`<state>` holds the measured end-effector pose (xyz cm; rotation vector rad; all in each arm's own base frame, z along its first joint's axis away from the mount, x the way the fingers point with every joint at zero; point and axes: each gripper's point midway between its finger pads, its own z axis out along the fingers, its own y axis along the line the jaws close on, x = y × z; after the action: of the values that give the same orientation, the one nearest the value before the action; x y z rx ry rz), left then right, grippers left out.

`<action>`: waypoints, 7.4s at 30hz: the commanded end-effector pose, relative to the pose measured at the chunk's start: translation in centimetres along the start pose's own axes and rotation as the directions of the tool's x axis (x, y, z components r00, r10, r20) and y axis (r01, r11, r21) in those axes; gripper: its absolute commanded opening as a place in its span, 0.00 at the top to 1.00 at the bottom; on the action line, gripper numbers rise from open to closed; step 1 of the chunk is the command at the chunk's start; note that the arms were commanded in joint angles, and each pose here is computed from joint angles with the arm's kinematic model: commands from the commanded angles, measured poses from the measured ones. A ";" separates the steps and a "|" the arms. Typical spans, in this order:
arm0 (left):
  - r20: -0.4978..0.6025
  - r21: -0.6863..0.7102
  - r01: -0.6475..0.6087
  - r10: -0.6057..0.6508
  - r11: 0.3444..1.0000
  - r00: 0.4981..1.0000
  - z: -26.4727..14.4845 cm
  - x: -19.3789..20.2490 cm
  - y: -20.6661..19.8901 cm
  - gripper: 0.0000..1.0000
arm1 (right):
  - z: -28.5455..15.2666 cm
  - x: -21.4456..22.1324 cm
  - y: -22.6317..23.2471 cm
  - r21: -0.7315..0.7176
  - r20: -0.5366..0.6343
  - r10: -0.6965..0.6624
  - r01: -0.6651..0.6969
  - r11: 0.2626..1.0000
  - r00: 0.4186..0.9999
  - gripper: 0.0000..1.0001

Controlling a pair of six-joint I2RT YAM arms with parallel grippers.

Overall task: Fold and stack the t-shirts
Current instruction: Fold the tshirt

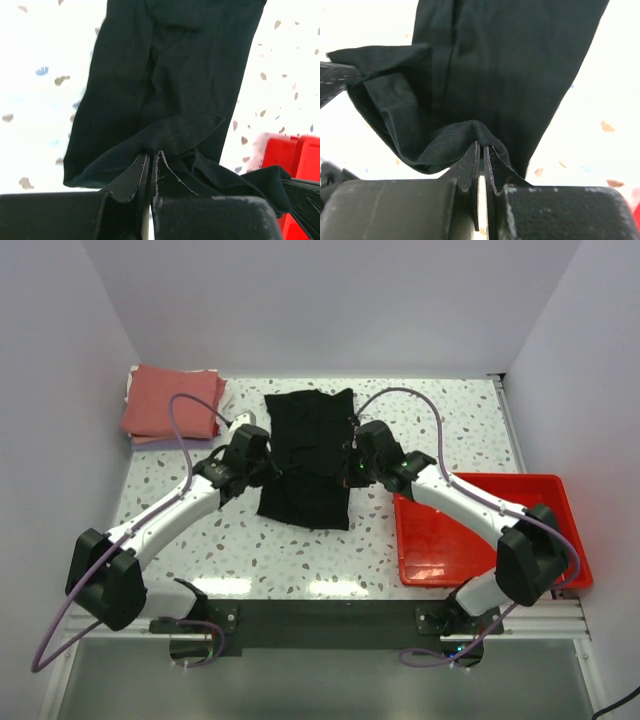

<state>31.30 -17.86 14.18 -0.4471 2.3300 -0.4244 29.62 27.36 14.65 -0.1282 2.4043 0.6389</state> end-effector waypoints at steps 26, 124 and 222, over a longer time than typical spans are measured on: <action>-0.024 0.037 -0.023 0.023 0.999 0.999 12.3 -7.8 -0.6 1.00 | 9.5 -7.8 -5.4 0.082 -0.031 -0.006 0.009 0.997 1.000 1.00; -0.106 0.319 0.075 -0.043 0.945 0.993 9.9 0.5 0.8 0.00 | 14.0 -7.3 4.5 -0.524 -0.097 0.012 -0.061 0.850 0.995 0.01; -0.148 -0.083 0.126 -0.137 0.989 0.979 3.6 9.7 15.0 1.00 | 4.1 10.3 -1.3 -0.151 -0.231 -0.258 0.227 0.962 0.938 0.21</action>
<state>26.34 -10.16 1.36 -0.5870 2.4045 -0.5163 24.11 27.41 4.64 -0.5536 2.5738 0.6067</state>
